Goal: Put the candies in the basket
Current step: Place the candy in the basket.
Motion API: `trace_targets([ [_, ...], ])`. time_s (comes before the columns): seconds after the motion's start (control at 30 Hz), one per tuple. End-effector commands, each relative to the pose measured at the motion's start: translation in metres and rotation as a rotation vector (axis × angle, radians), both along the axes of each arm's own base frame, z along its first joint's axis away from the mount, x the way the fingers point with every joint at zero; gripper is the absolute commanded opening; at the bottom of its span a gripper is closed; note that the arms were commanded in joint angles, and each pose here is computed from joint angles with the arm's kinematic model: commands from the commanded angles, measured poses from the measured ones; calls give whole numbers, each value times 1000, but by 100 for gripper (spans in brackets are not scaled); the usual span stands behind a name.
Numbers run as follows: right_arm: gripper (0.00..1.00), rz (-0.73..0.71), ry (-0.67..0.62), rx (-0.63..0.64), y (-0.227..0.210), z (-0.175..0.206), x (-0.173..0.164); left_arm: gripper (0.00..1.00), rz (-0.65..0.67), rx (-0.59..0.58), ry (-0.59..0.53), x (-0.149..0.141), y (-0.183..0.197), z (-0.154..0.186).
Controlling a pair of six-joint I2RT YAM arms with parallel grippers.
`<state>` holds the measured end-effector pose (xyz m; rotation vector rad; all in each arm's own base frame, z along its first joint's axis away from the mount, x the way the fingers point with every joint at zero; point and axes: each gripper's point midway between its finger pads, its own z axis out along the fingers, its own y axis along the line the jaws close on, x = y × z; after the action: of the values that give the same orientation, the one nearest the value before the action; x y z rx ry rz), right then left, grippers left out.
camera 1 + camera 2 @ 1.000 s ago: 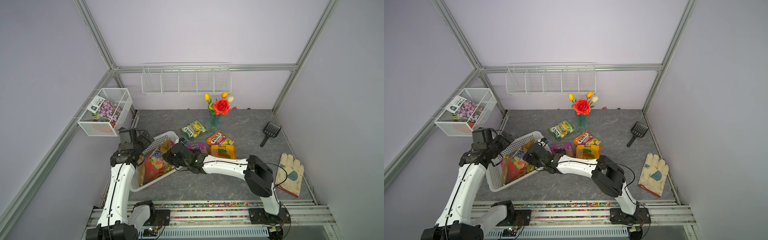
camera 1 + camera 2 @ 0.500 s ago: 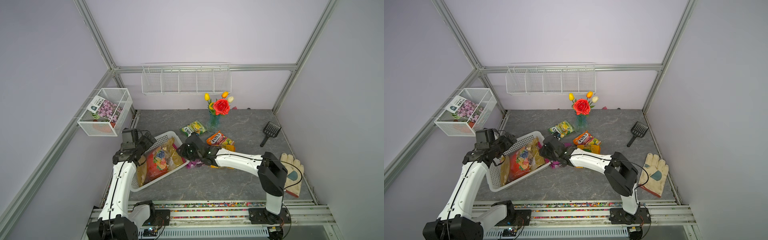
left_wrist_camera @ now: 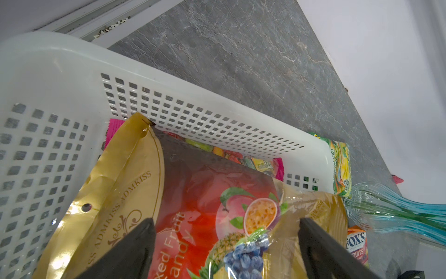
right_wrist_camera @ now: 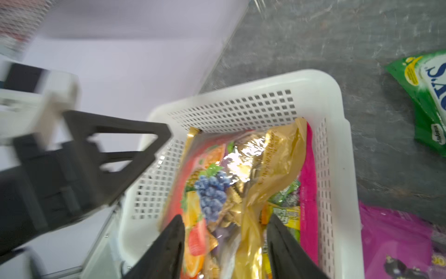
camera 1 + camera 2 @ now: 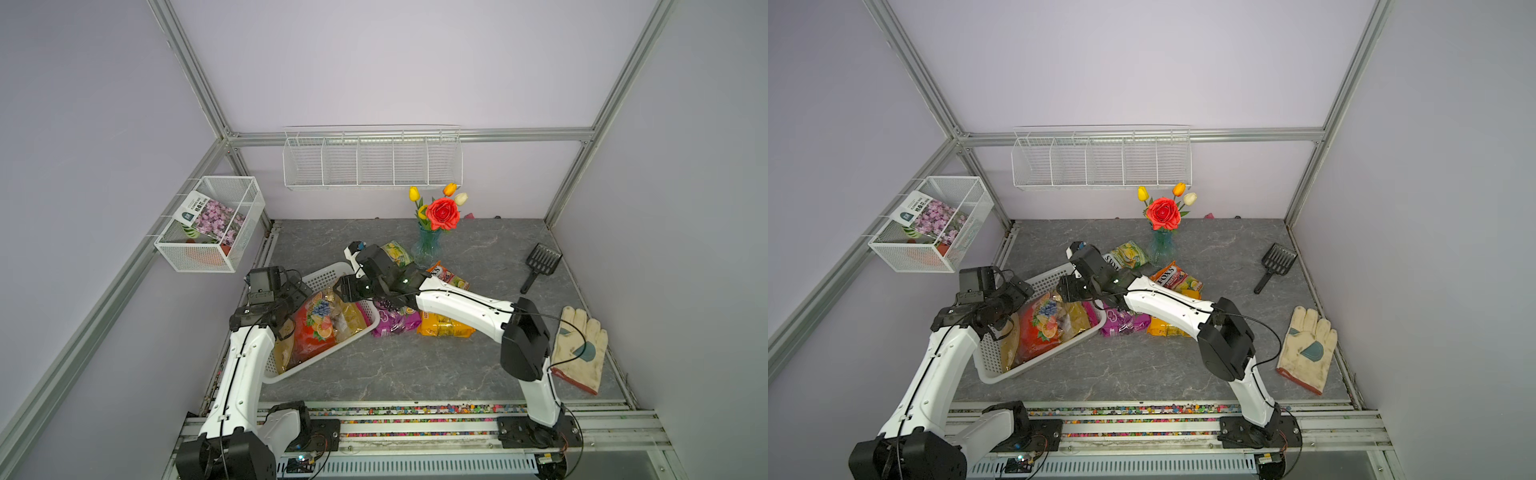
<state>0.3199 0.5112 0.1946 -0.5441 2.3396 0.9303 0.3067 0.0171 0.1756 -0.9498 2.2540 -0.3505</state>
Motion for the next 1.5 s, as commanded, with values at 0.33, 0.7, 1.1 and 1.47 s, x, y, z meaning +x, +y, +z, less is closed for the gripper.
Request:
trace_targets([
  [0.33, 41, 181, 44, 11, 29, -52, 9, 95, 46, 24, 30, 5, 10, -8],
  [0.7, 0, 512, 31, 276, 70, -22, -23, 91, 112, 85, -21, -2, 25, 14],
  [1.1, 22, 100, 52, 139, 30, -28, 47, 95, -15, -5, -53, 15, 0, 10],
  [1.47, 41, -81, -23, -51, -50, -3, 59, 94, -268, -12, -22, 49, -63, 18],
])
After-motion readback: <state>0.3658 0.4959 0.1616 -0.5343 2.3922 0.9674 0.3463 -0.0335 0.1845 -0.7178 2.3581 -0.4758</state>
